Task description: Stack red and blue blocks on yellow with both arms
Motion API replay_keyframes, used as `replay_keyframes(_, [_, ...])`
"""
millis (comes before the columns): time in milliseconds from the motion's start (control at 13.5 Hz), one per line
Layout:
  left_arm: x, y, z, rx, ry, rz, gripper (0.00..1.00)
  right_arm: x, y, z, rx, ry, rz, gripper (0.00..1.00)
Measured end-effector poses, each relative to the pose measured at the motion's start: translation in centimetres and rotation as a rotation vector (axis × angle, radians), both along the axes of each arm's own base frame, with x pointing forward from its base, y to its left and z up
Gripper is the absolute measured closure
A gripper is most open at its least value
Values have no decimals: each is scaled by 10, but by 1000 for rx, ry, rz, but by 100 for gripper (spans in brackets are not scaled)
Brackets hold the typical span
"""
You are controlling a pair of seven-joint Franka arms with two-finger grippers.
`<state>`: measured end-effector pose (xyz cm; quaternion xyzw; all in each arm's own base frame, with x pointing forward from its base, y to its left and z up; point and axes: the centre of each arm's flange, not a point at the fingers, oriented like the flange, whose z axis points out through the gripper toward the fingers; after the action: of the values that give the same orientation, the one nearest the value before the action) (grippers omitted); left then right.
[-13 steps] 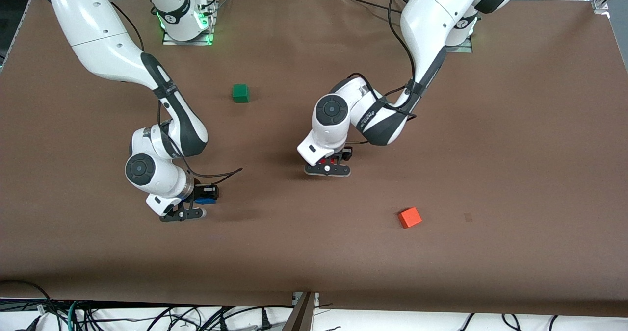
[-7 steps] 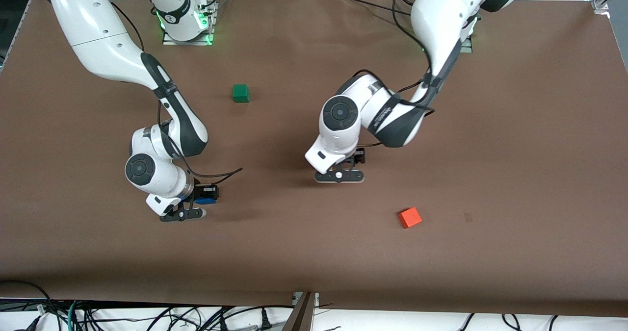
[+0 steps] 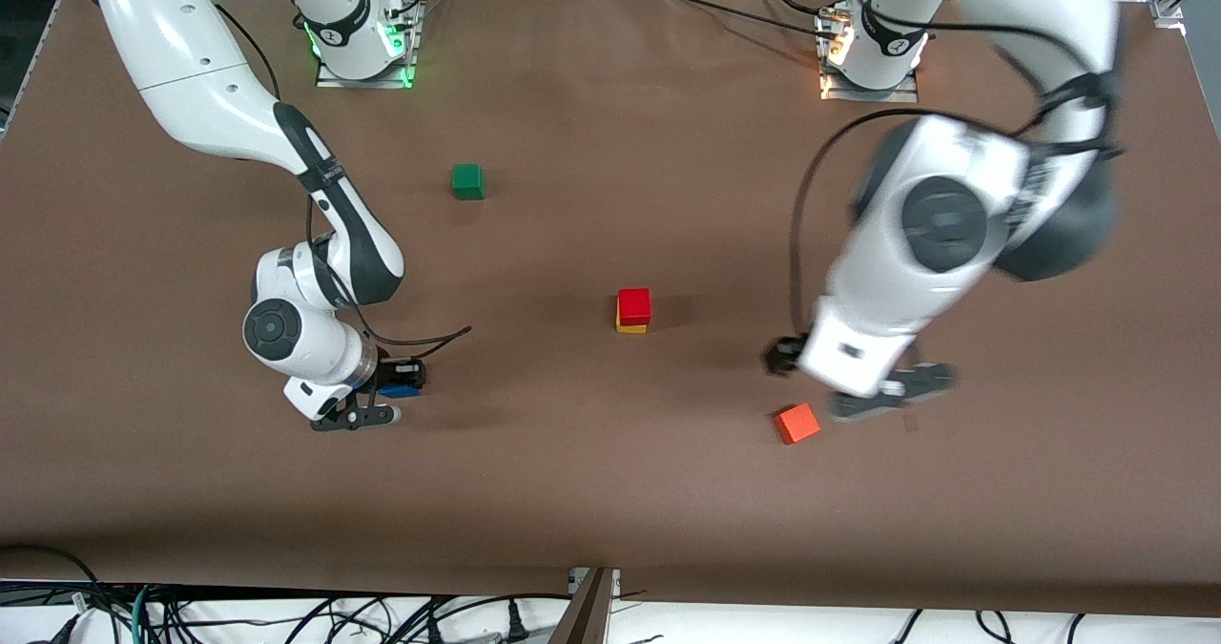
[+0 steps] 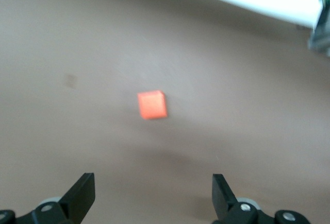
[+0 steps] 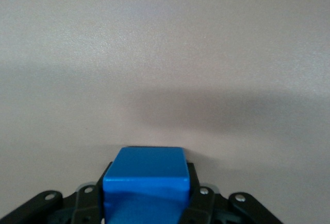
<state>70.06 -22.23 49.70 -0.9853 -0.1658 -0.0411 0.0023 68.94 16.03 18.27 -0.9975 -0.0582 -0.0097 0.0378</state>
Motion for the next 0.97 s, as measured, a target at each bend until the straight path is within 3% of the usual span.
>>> replay_keyframes(223, [-3,65,51,17,-19,-61,0,0,0,0,0,0,0,45])
replay_keyframes(371, [-14,112,72,41,39,-106,0,0,0,0,0,0,0,45])
replay_keyframes(594, [-27,185,95,-2,89,-177,0,0,0,0,0,-1,0,45])
replay_keyframes(817, [-60,201,97,-6,157,-197,0,-1,10,2,11,-9,10,45])
replay_keyframes(965, [-83,190,90,4,166,-210,0,-4,31,17,25,21,5,45])
